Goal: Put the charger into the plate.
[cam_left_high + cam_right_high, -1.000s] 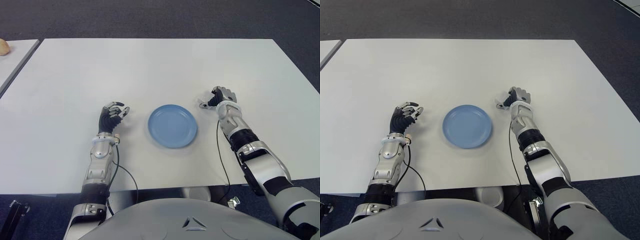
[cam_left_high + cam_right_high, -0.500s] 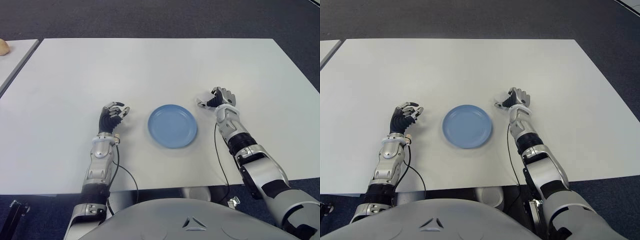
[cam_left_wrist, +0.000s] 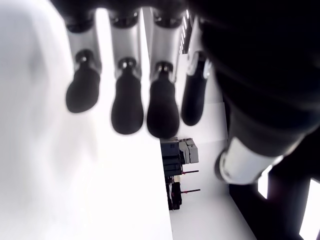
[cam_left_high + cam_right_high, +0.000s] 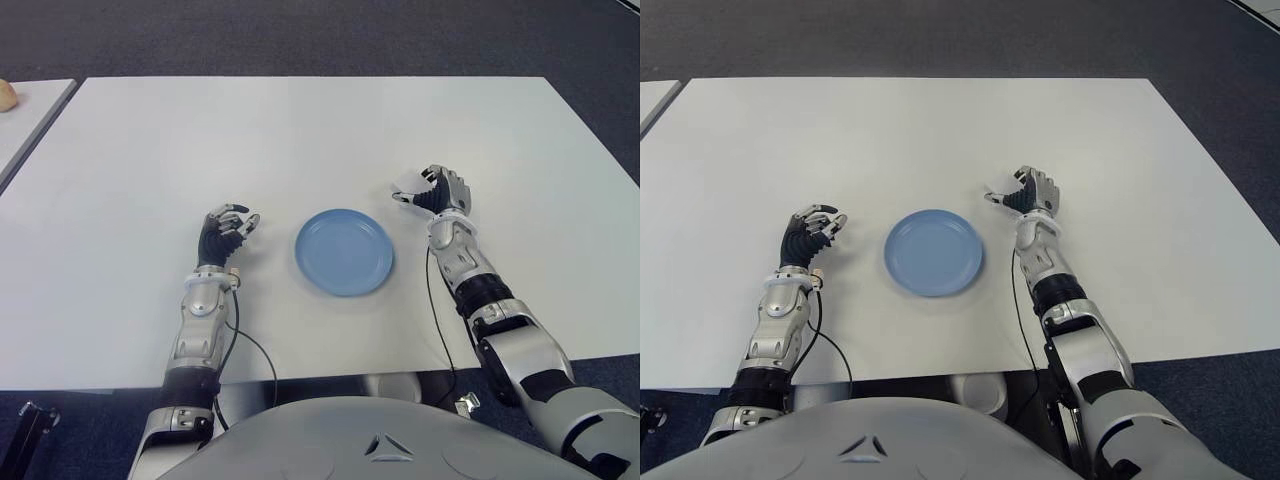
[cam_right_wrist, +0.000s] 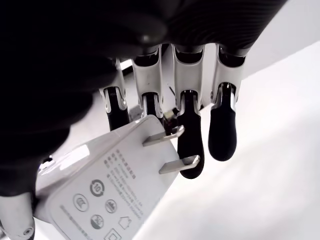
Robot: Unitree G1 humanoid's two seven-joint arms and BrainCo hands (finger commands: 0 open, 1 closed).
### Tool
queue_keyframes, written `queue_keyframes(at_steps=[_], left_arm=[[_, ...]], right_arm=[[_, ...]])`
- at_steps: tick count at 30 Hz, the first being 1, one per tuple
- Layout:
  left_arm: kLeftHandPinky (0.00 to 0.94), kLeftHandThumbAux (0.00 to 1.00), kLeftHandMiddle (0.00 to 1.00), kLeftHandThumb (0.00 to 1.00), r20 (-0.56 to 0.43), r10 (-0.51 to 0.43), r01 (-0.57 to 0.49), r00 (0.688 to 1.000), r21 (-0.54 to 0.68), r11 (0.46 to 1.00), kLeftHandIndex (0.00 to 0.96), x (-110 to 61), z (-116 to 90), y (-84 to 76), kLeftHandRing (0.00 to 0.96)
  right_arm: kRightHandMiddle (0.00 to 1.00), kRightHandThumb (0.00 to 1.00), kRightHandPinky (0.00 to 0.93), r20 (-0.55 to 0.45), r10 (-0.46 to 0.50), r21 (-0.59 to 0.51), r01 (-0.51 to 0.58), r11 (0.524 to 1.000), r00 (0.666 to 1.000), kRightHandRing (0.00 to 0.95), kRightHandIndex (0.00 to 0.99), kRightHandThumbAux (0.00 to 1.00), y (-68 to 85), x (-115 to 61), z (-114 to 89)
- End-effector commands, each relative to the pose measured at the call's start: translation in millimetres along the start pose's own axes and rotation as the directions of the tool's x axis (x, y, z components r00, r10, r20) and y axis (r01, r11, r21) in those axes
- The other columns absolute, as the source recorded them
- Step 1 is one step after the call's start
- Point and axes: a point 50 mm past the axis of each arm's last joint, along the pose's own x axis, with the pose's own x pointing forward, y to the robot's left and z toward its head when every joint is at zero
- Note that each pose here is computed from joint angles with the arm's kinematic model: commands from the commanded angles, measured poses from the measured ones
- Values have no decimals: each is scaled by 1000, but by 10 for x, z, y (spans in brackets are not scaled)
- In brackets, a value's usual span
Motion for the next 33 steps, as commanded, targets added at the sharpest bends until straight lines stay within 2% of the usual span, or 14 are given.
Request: queue_keyframes(at_steps=[1, 4, 13, 22, 26, 33], left_arm=[[727, 717, 738, 705, -10, 0, 0, 1000, -1, 1000, 436, -11, -19, -9, 725], [726, 717, 736, 706, -9, 0, 0, 1000, 0, 1000, 436, -10, -20, -9, 724], [723, 717, 733, 707, -11, 2, -2, 1000, -4, 1000, 436, -10, -21, -16, 718], [712, 717, 725, 707, -13, 0, 0, 1000, -5, 1000, 436, -5, -14, -25, 712], [710, 716, 725, 707, -15, -2, 2, 1000, -7, 1000, 436, -4, -13, -28, 711], [713, 716, 727, 707, -22, -2, 2, 1000, -9, 1000, 436, 2, -29, -21, 713]], right_arm=[[447, 995, 484, 85, -63, 84, 55, 995, 994, 544, 397, 668, -102, -75, 163], [441, 998, 478, 122, -90, 90, 79, 993, 988, 535, 415, 666, -167, -123, 236], [436, 1000, 512, 209, -154, 104, 135, 985, 966, 527, 428, 663, -235, -267, 399], [459, 1000, 517, 281, -163, 121, 134, 984, 946, 531, 418, 661, -301, -400, 535], [457, 1000, 521, 304, -161, 123, 128, 984, 939, 519, 397, 664, -298, -460, 592], [487, 1000, 514, 391, -116, 125, 72, 990, 913, 514, 377, 664, -210, -671, 781]])
